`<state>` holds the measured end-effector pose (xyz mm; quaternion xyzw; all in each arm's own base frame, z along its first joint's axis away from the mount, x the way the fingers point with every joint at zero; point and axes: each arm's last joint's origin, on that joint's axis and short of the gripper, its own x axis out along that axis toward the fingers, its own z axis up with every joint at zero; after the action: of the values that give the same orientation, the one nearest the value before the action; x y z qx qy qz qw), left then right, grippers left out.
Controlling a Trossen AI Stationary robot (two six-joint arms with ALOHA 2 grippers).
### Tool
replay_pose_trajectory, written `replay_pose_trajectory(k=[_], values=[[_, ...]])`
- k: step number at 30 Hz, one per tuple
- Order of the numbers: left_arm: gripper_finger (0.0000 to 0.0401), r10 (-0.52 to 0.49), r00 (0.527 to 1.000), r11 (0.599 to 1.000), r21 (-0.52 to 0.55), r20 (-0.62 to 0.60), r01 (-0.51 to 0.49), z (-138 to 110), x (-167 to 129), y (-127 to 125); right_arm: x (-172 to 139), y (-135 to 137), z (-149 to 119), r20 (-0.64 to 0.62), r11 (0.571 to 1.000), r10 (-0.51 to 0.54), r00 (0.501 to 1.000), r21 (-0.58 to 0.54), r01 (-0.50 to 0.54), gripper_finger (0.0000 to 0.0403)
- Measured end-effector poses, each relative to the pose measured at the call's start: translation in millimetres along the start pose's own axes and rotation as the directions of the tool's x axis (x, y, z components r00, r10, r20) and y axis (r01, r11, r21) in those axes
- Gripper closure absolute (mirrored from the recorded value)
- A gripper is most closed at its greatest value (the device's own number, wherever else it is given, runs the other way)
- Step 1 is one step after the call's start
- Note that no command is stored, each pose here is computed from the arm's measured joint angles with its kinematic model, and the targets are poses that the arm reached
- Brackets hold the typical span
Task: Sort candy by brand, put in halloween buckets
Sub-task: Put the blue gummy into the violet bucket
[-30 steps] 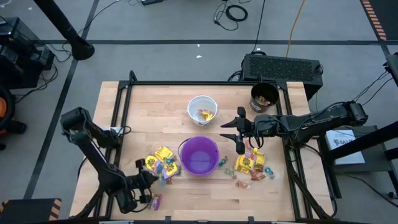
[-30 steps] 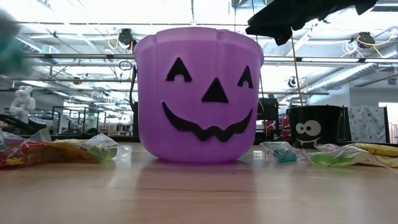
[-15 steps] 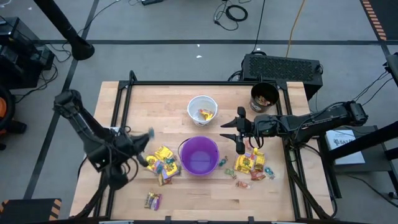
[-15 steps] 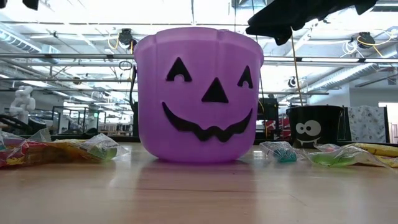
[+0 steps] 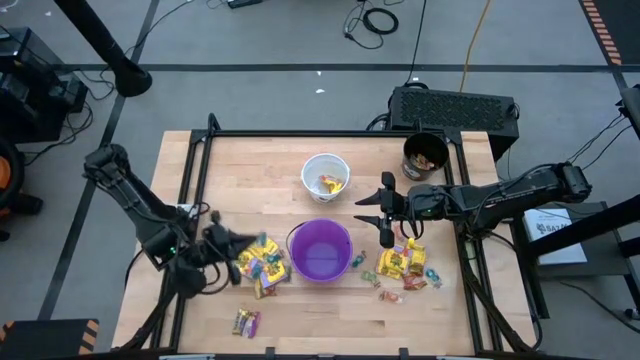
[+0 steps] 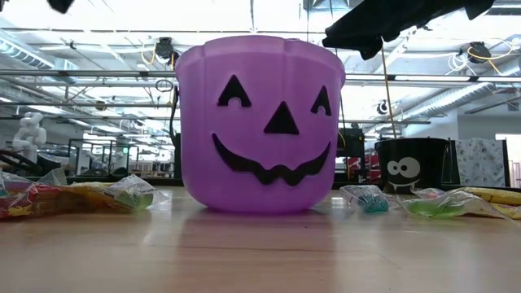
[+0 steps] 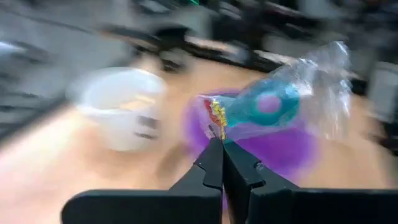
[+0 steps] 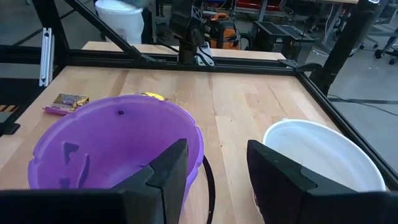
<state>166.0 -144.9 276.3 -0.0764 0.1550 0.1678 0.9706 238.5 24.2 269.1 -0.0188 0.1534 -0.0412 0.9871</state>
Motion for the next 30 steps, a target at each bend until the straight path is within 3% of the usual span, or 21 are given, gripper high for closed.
replay_pose_trajectory(k=[2,7,13,17,23,30], values=[[0.0401,-0.099,0.995,0.995,0.007,0.013,0.099,8,2,-9,0,0,0,0.000,1.000,0.000,1.000,0.000,0.000,0.0245],[0.0401,-0.209,0.971,0.972,0.134,0.113,0.193,32,14,-16,0,0,0,0.000,1.000,0.000,1.000,0.000,0.000,0.0245],[0.0401,-0.406,0.907,0.887,0.288,0.112,0.361,50,38,-6,0,0,0,0.000,1.000,0.000,1.000,0.000,0.000,0.0245],[0.0401,-0.388,0.915,0.892,0.297,0.112,0.342,56,50,4,0,0,-2,-0.020,1.000,0.000,1.000,-0.005,0.000,0.0245],[0.0401,-0.356,0.925,0.919,0.227,0.130,0.322,58,61,8,0,0,-9,-0.093,1.000,-0.002,0.996,-0.020,0.000,0.0245],[0.0400,-0.183,0.982,0.954,0.250,0.045,0.166,36,96,8,-1,0,-12,-0.118,1.000,-0.007,0.993,-0.026,0.004,0.0245]])
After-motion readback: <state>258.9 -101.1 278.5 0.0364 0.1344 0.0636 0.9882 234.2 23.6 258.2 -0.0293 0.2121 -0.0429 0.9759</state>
